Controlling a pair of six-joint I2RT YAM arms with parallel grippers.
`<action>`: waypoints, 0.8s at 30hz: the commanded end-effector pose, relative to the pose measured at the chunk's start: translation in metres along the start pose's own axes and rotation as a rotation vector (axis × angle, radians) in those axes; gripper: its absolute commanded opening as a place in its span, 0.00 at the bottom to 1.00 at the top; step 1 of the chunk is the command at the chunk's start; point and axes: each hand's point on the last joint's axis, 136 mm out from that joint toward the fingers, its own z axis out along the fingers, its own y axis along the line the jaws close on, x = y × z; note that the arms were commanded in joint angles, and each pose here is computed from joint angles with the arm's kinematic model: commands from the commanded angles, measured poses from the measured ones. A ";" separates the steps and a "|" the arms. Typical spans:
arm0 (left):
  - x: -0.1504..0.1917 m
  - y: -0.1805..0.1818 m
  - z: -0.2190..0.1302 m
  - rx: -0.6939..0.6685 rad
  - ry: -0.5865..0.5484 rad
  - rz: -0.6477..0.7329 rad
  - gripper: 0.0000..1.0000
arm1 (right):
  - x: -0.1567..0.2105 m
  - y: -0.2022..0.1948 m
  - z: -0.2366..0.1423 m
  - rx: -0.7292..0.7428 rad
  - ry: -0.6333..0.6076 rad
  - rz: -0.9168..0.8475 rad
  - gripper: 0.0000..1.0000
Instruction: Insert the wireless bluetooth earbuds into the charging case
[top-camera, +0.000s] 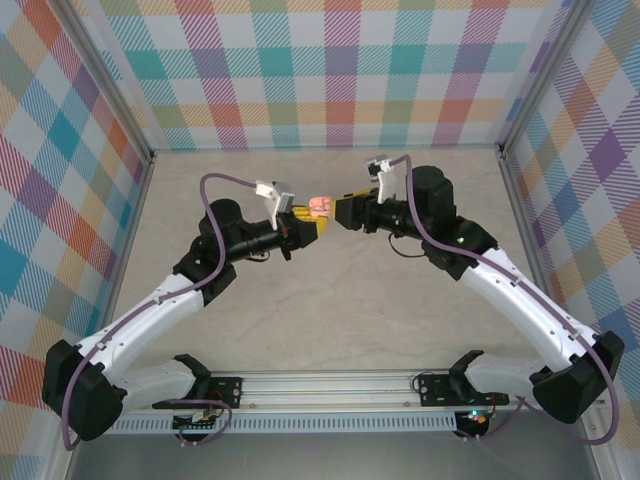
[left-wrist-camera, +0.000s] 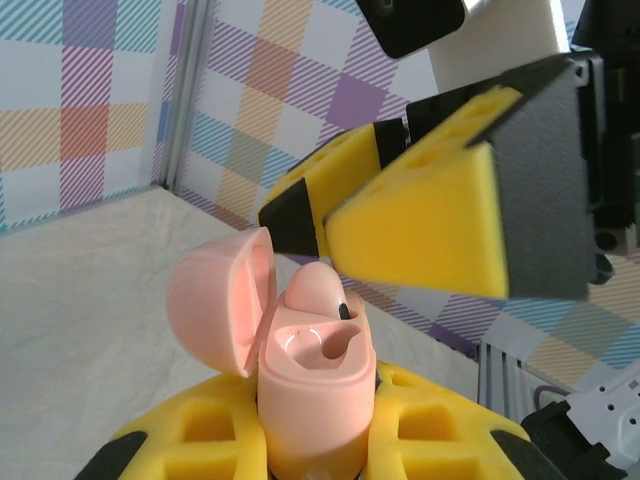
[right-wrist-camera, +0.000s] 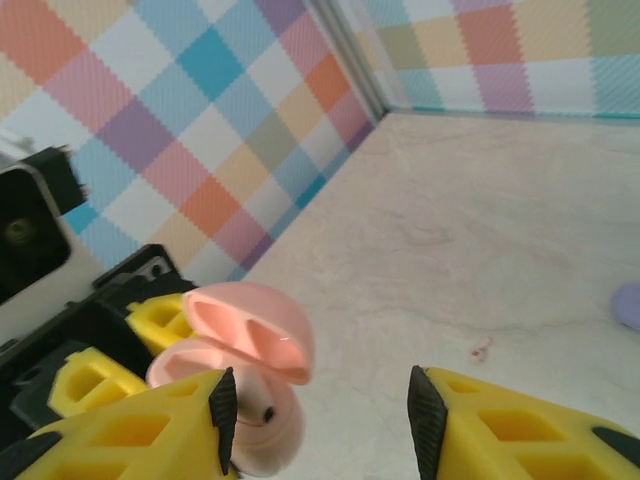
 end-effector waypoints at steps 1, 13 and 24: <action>-0.020 -0.018 -0.008 0.034 -0.041 0.066 0.00 | -0.015 -0.022 -0.020 0.159 -0.048 -0.011 0.51; -0.034 -0.029 -0.019 0.033 -0.039 0.047 0.03 | 0.026 -0.107 0.012 0.342 0.183 0.179 0.55; -0.065 -0.047 -0.033 0.046 -0.077 0.015 0.05 | 0.087 -0.133 0.111 0.169 0.452 0.274 0.53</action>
